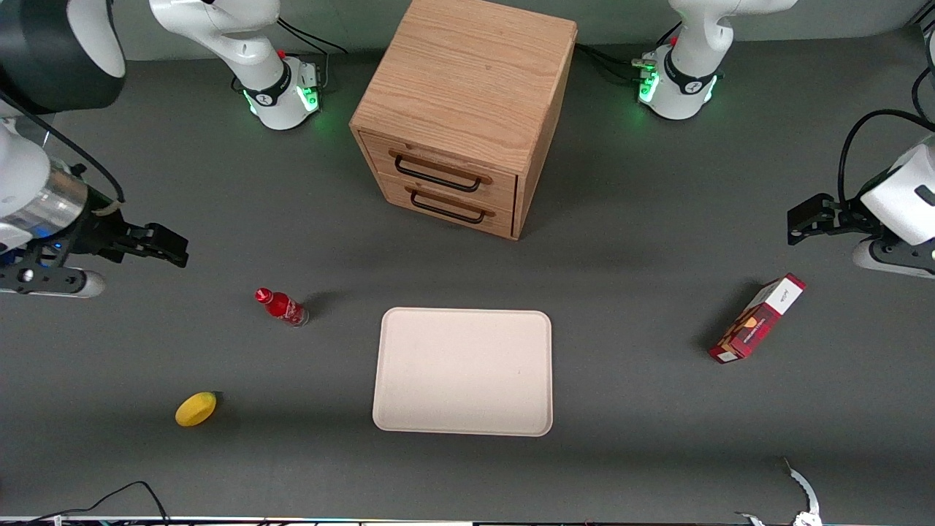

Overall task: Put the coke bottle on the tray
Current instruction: 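Move the open right gripper down over the red Coca-Cola bottle's cap end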

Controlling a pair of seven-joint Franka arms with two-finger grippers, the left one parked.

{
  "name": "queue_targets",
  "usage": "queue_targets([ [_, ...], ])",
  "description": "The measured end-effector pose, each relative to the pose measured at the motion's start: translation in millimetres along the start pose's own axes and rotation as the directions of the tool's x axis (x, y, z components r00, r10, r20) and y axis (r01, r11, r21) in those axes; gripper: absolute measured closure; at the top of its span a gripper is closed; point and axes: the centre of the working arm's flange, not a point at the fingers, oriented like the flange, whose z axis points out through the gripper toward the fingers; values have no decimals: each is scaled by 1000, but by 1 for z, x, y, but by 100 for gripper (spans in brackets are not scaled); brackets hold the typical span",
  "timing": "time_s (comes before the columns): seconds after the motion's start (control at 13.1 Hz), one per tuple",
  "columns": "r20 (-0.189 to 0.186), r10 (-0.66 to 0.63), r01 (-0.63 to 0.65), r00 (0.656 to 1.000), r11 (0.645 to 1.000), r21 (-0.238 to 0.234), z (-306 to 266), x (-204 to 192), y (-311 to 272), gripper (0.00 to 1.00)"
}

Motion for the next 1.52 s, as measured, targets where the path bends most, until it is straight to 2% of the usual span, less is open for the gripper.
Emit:
queue_targets([
  [0.3, 14, 26, -26, 1000, 999, 38, -2, 2, 11, 0],
  [0.76, 34, 21, -22, 999, 999, 40, 12, 8, 7, 0],
  [0.99, 55, 10, -12, 998, 999, 39, 46, 23, -3, 0],
  [1.22, 96, -47, 43, 994, 998, 34, 103, 28, -8, 0],
  [1.52, 114, -104, 101, 988, 994, 37, 170, 22, -11, 0],
])
